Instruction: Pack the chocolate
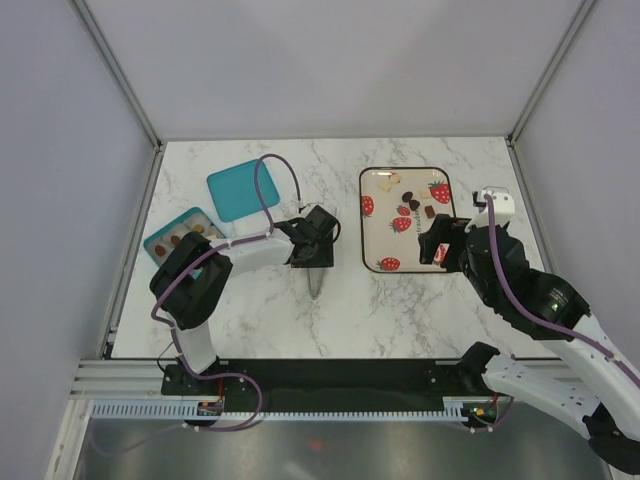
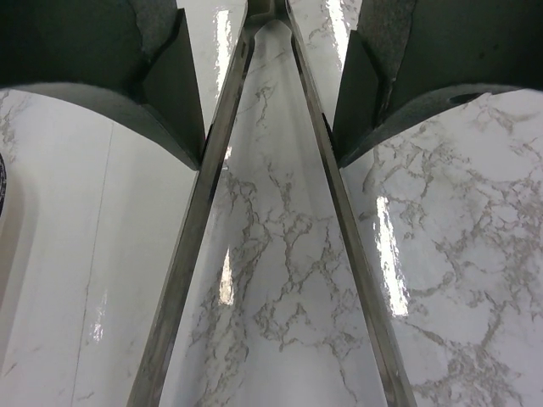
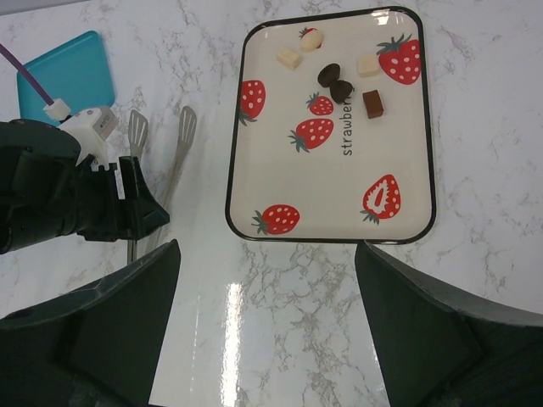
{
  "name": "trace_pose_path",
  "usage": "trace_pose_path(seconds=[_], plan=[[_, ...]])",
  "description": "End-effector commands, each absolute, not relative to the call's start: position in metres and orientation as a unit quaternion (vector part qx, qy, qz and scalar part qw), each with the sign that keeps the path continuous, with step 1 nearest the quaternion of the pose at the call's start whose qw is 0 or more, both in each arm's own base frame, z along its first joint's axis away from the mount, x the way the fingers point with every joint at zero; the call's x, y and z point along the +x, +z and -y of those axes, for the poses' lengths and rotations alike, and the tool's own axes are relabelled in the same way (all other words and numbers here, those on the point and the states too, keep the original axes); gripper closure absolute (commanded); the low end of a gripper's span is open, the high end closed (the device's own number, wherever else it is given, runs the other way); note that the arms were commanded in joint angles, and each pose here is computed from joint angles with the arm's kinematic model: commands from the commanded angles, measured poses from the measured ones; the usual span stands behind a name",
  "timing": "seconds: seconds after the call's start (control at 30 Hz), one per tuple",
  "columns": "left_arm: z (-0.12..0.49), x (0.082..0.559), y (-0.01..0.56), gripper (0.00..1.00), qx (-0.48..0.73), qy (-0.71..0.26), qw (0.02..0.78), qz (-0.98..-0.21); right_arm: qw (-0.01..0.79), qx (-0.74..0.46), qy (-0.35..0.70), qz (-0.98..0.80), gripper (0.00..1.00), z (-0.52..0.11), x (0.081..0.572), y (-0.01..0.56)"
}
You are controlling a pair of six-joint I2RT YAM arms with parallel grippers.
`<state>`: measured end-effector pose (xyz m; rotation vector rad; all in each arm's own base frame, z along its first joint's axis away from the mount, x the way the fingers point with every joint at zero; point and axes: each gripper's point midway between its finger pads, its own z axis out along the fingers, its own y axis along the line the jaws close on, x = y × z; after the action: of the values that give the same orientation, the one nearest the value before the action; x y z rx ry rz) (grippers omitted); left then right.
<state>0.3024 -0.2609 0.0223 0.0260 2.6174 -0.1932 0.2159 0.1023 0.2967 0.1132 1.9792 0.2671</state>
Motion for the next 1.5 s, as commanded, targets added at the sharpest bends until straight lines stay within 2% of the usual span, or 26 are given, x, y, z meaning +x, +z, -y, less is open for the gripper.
trace_pose_path(seconds=[0.0,0.1,0.13,0.2,0.3,0.33,0.37,0.6,0.77,0.9,0.97,1.03,1.2,1.47], plan=[[0.276,0.312,0.030,0.32,-0.018,-0.095,0.271,-0.958,0.536,0.052,0.115,-0.835,0.07,-0.103,0.215,0.292],[0.277,0.311,0.035,0.30,-0.018,-0.098,0.273,-0.957,0.537,0.052,0.117,-0.834,0.07,-0.102,0.213,0.291],[0.278,0.310,0.037,0.26,-0.017,-0.100,0.273,-0.957,0.537,0.052,0.117,-0.834,0.07,-0.102,0.213,0.291],[0.281,0.310,0.044,0.23,-0.014,-0.109,0.277,-0.954,0.538,0.052,0.117,-0.833,0.07,-0.101,0.212,0.292],[0.281,0.309,0.054,0.13,-0.010,-0.114,0.283,-0.952,0.539,0.053,0.116,-0.833,0.07,-0.100,0.212,0.290],[0.280,0.308,0.056,0.01,-0.010,-0.114,0.283,-0.952,0.538,0.052,0.117,-0.833,0.07,-0.101,0.212,0.290],[0.279,0.309,0.060,0.00,-0.007,-0.113,0.287,-0.951,0.537,0.051,0.118,-0.834,0.07,-0.101,0.212,0.289],[0.268,0.318,0.123,0.01,0.039,-0.103,0.347,-0.931,0.536,0.052,0.135,-0.832,0.07,-0.105,0.210,0.286],[0.243,0.343,0.180,0.06,0.117,-0.035,0.424,-0.897,0.541,0.046,0.138,-0.829,0.08,-0.107,0.211,0.288],[0.213,0.380,0.206,0.16,0.135,-0.022,0.457,-0.879,0.549,0.047,0.151,-0.820,0.07,-0.110,0.212,0.294],[0.208,0.392,0.211,0.18,0.159,-0.049,0.458,-0.873,0.549,0.044,0.160,-0.819,0.07,-0.114,0.212,0.294],[0.185,0.416,0.210,0.24,0.147,-0.043,0.465,-0.872,0.546,0.039,0.170,-0.819,0.08,-0.119,0.212,0.292],[0.148,0.462,0.188,0.29,0.180,-0.023,0.458,-0.870,0.546,0.039,0.183,-0.816,0.08,-0.123,0.211,0.291],[0.144,0.506,0.138,0.30,0.236,0.001,0.424,-0.875,0.545,0.035,0.191,-0.816,0.08,-0.127,0.211,0.290]])
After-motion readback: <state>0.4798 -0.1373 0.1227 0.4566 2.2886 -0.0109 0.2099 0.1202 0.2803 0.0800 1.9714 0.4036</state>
